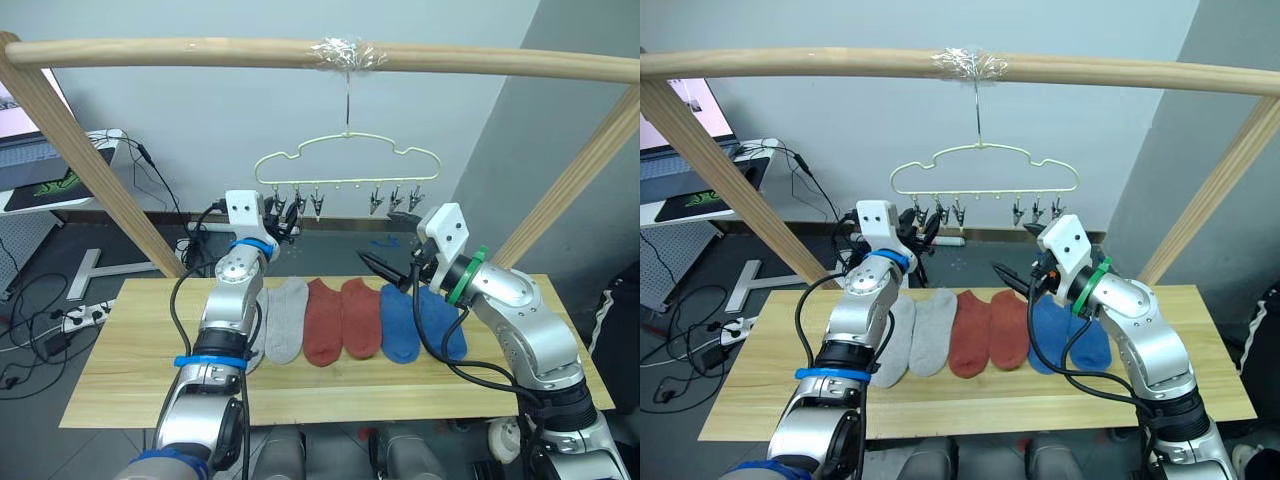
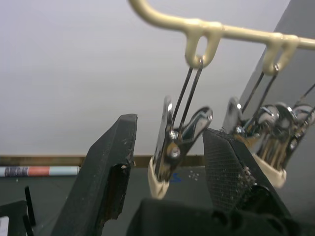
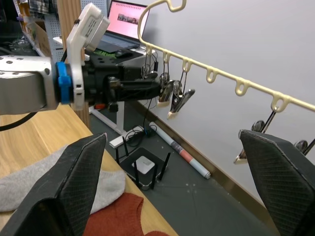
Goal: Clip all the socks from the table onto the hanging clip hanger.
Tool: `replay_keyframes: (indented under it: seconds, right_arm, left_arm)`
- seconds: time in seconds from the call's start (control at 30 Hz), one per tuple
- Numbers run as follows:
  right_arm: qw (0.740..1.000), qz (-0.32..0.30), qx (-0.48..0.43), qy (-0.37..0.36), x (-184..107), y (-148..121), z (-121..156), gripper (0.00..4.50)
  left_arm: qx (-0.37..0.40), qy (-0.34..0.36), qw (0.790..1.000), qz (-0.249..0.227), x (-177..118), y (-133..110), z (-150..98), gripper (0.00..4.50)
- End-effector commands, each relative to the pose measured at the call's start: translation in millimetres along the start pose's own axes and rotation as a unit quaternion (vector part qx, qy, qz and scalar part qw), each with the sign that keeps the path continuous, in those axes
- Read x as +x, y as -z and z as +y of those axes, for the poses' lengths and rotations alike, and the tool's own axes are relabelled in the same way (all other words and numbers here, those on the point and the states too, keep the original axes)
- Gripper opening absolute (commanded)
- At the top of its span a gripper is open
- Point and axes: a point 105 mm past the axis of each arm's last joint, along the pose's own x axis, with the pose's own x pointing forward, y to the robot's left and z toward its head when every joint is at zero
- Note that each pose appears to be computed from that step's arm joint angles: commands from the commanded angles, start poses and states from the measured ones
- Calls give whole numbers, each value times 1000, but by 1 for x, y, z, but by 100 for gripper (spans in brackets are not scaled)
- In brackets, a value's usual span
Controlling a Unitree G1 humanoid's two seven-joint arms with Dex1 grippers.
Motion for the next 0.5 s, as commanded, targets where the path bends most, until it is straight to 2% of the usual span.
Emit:
replay_keyframes:
  seconds: [0.03,0.5]
  right_arm:
    - [999,-30,-19,1,-2,-20,1,450]
    - [999,-28,-26,7,-4,-22,-4,450]
  left_arm:
    - [15,-2,999,-41,7,-23,3,238]
    - [40,5,997,-60,8,-30,5,238]
